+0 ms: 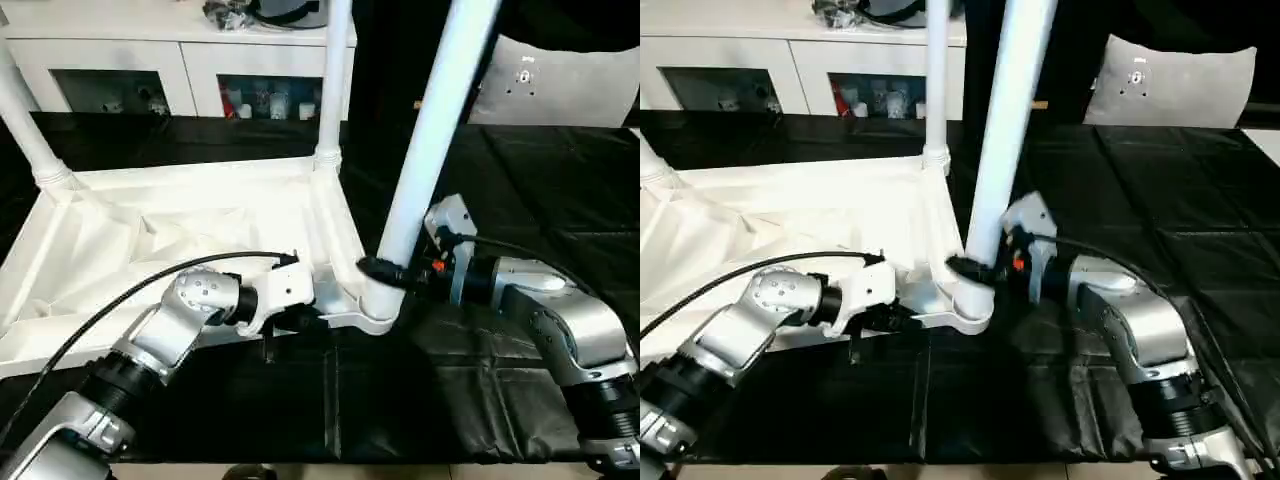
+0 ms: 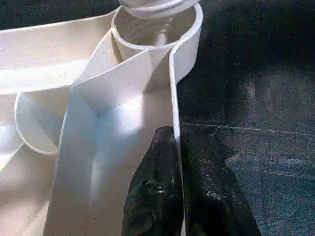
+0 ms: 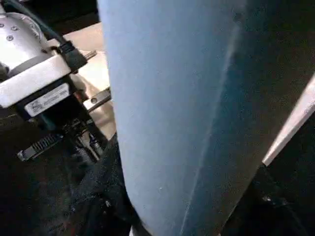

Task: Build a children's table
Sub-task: Insert table leg to table base

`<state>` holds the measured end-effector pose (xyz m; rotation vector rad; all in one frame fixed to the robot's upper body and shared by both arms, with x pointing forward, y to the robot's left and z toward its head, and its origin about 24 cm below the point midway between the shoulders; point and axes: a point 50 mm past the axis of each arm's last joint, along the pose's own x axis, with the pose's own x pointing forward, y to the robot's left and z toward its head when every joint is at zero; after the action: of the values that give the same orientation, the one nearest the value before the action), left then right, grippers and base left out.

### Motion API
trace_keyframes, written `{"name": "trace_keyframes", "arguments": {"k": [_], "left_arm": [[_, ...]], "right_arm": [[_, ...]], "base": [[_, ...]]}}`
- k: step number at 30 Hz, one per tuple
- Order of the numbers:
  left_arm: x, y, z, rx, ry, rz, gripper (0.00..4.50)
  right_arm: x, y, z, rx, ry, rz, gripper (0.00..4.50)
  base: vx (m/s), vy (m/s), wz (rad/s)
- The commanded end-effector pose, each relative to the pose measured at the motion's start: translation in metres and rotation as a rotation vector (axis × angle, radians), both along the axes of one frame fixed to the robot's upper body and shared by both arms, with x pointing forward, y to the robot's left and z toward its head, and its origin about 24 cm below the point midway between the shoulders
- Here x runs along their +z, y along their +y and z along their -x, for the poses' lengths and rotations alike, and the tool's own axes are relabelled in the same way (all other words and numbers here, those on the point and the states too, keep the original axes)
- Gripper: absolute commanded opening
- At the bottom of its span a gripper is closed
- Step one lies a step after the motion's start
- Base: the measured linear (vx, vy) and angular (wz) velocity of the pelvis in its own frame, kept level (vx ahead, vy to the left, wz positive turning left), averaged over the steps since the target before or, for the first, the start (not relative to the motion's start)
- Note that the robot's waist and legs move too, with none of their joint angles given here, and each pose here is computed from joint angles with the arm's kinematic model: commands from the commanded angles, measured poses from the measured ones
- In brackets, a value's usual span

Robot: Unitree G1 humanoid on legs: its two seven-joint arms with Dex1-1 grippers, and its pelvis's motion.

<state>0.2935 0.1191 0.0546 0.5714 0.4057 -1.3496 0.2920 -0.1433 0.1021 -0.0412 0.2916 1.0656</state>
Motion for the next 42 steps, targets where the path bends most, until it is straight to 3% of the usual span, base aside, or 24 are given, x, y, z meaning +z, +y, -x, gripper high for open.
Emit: {"name": "trace_keyframes", "arguments": {"k": [1, 9, 20, 25, 28, 33, 38, 42], "left_arm": [[0.001, -0.001, -0.004, 0.009, -0.025, -0.013, 0.0], [0.0, -0.001, -0.008, 0.008, -0.027, -0.007, 0.0], [0.0, -0.001, -0.008, -0.007, -0.024, -0.011, 0.0], [0.0, -0.001, -0.012, 0.024, -0.033, -0.006, 0.0], [0.0, -0.001, -0.014, 0.052, -0.038, 0.008, 0.0], [0.0, -0.003, -0.016, 0.077, -0.042, 0.031, 0.0], [-0.001, -0.006, -0.017, 0.105, -0.039, 0.054, 0.0], [-0.002, -0.006, -0.017, 0.111, -0.04, 0.053, 0.0]], "right_arm": [[0.003, -0.001, -0.003, -0.004, -0.021, 0.024, 1.87], [-0.012, 0.002, -0.006, -0.031, -0.005, 0.052, 1.87], [-0.018, 0.005, -0.017, -0.068, -0.001, 0.018, 1.87], [-0.019, 0.005, -0.018, -0.081, 0.023, -0.03, 1.87], [-0.024, -0.004, -0.019, -0.14, 0.061, -0.103, 1.87], [-0.036, -0.012, -0.017, -0.215, 0.091, -0.151, 1.87], [-0.054, -0.018, -0.005, -0.302, 0.125, -0.247, 1.87], [-0.061, -0.022, 0.003, -0.309, 0.106, -0.215, 1.87]], "base": [[0.0, 0.0, 0.0], [0.0, 0.0, 0.0], [0.0, 0.0, 0.0], [0.0, 0.0, 0.0], [0.0, 0.0, 0.0], [0.0, 0.0, 0.0], [0.0, 0.0, 0.0], [0.0, 0.0, 0.0]]}}
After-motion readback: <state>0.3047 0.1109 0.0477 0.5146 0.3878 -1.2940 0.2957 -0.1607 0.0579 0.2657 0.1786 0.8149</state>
